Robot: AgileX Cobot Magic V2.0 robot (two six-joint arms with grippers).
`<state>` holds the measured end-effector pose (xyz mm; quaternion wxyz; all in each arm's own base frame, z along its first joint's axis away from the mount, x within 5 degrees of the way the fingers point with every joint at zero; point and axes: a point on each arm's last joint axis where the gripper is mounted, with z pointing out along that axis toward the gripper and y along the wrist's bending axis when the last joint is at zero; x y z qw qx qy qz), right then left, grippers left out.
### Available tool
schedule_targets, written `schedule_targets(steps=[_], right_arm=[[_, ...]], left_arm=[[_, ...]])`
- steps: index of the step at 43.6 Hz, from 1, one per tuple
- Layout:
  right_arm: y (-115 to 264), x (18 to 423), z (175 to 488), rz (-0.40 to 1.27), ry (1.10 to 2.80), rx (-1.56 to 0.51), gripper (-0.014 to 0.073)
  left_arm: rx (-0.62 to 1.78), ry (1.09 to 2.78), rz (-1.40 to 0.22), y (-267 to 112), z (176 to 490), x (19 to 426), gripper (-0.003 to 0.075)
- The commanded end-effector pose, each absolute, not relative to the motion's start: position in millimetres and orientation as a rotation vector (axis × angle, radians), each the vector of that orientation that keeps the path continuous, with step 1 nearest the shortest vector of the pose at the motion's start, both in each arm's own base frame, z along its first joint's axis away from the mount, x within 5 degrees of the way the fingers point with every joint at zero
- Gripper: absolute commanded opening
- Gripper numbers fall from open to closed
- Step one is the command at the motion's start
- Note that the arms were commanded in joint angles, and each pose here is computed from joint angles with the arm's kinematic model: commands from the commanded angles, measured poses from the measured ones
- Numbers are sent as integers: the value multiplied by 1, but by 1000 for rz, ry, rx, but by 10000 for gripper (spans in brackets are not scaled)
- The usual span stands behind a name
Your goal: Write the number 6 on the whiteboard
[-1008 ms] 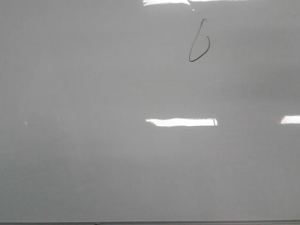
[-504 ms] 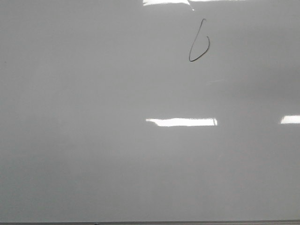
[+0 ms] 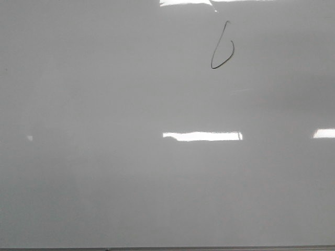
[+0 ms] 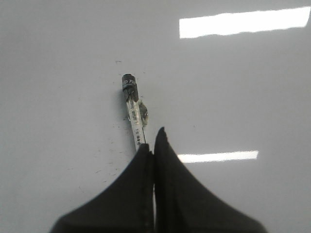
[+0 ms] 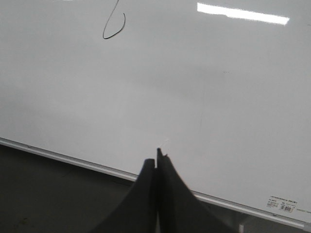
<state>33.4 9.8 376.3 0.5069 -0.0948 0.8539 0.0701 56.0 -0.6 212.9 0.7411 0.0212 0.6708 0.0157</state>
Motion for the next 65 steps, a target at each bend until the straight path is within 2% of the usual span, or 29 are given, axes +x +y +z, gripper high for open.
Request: schedule_targets(steps=[1,18,23,30,37,42,46,51,65], right_arm=[[10,37,387,155,1978,-223,-68],[10,38,386,156,1973,-222,-68],[6,35,381,114,1854,-178,-68],[3,42,345,56,1583,-78,-68],[2,47,290,17,1434,-33,-68],[1,48,249,10,1400,-17,-68],[1,50,229,7,1399,-15,-68],[1,54,213,8,1395,-14,-68],[1,54,216,12,1380,-10,-68]], left_arm=[[37,1373,25,-1,220,54,-20],[37,1373,25,-1,220,54,-20],[37,1373,25,-1,220,54,-20],[37,1373,25,-1,220,54,-20],[37,1373,25,-1,220,54,-20],[37,1373,25,-1,220,54,-20],[37,1373,25,-1,220,54,-20],[37,1373,25,-1,220,54,-20],[37,1373,25,-1,220,54,-20]])
